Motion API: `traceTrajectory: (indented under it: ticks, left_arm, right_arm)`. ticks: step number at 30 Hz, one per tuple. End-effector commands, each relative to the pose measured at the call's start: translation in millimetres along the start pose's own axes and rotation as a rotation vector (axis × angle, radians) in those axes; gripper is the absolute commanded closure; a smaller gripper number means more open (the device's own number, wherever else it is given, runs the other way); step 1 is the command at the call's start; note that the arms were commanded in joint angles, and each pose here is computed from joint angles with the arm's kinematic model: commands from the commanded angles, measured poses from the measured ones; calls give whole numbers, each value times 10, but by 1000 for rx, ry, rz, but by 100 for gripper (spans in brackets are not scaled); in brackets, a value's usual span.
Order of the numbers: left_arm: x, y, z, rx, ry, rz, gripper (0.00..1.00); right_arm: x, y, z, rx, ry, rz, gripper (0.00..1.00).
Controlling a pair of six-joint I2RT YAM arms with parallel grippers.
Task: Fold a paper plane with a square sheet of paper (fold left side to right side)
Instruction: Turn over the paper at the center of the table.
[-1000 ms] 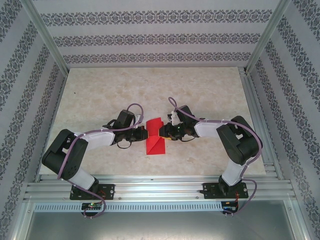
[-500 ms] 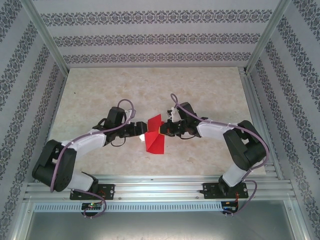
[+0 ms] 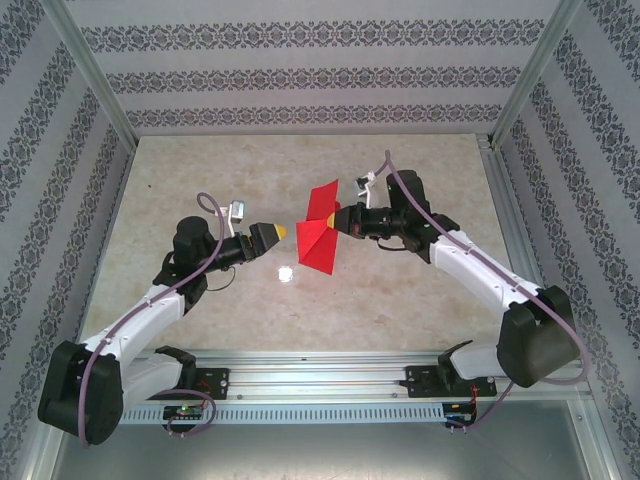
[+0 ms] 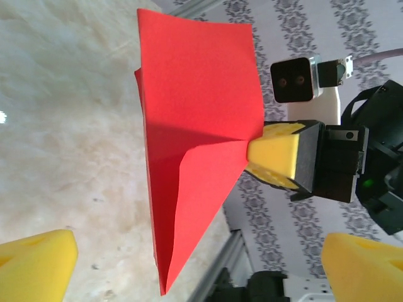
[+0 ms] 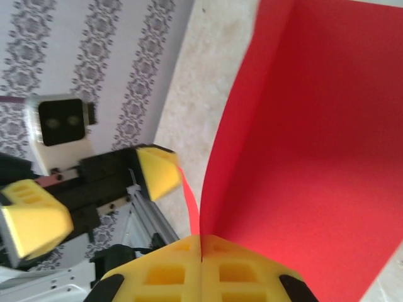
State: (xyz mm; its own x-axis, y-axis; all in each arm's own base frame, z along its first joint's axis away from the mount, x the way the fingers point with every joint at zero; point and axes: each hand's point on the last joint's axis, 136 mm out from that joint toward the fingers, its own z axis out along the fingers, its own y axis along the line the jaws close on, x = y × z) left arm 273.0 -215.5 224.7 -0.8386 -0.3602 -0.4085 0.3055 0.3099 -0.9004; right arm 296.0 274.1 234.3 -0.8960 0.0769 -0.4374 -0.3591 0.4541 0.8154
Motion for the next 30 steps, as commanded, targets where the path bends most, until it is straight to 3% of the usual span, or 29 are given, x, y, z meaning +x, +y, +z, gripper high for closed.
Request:
traceTrajectory:
  ticks: [1,11,15,23,30]
  left_arm:
    - [-21,-452,-4,159,14,24,0]
    - [97,-607,169,204,82,24,0]
    - [142,-669,262,233,108,21,7]
    - [109,-725,277,242,99,38,43]
    - [113,-671,282,213,99,48,68]
  right_arm:
    - [-92,320,-119,-74,-7,-15,100]
    - [-146,727,-186,-202,-20,-21,100]
    - [-134,803,-176,-229,-16,-20,100]
    - [-70,644,-182,-197,-11,6,100]
    - [-33,447,-203,-148,-12,29,100]
